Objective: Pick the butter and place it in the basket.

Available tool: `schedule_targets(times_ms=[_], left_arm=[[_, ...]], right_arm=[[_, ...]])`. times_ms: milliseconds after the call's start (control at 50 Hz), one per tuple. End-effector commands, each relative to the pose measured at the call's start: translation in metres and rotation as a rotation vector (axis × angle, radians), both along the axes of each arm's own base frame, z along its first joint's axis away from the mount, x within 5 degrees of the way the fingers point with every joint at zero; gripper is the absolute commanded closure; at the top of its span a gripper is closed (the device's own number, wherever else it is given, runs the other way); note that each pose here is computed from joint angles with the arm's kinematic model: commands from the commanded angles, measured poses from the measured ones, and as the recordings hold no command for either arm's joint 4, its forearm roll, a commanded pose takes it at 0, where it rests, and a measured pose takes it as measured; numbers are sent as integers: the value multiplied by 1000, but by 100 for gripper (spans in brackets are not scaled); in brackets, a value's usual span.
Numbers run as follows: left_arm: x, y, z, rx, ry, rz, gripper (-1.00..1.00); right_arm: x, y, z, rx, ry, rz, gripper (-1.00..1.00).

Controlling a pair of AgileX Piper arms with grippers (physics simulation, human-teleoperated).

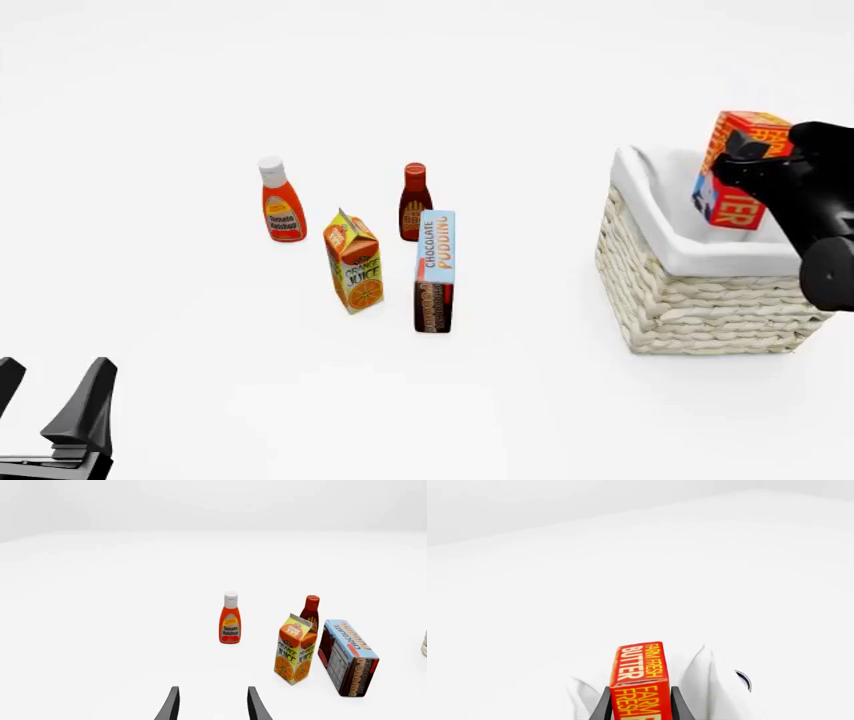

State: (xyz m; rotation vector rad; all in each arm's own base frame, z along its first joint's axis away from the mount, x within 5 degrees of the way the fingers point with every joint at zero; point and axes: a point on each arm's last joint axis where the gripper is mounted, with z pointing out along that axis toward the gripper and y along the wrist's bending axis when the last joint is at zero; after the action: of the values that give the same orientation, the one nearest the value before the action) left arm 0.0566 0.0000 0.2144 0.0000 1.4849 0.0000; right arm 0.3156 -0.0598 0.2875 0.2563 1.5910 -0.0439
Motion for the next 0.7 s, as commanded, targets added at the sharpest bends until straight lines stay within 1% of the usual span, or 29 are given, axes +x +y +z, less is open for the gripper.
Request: schedule_targets(times_ms=[20,700], left_arm=[[0,0,0,0,0,0,-100],[0,0,0,0,0,0,-100]], right_arm=[[2,1,6,12,-30,4,100],[13,0,0,15,-13,6,100]])
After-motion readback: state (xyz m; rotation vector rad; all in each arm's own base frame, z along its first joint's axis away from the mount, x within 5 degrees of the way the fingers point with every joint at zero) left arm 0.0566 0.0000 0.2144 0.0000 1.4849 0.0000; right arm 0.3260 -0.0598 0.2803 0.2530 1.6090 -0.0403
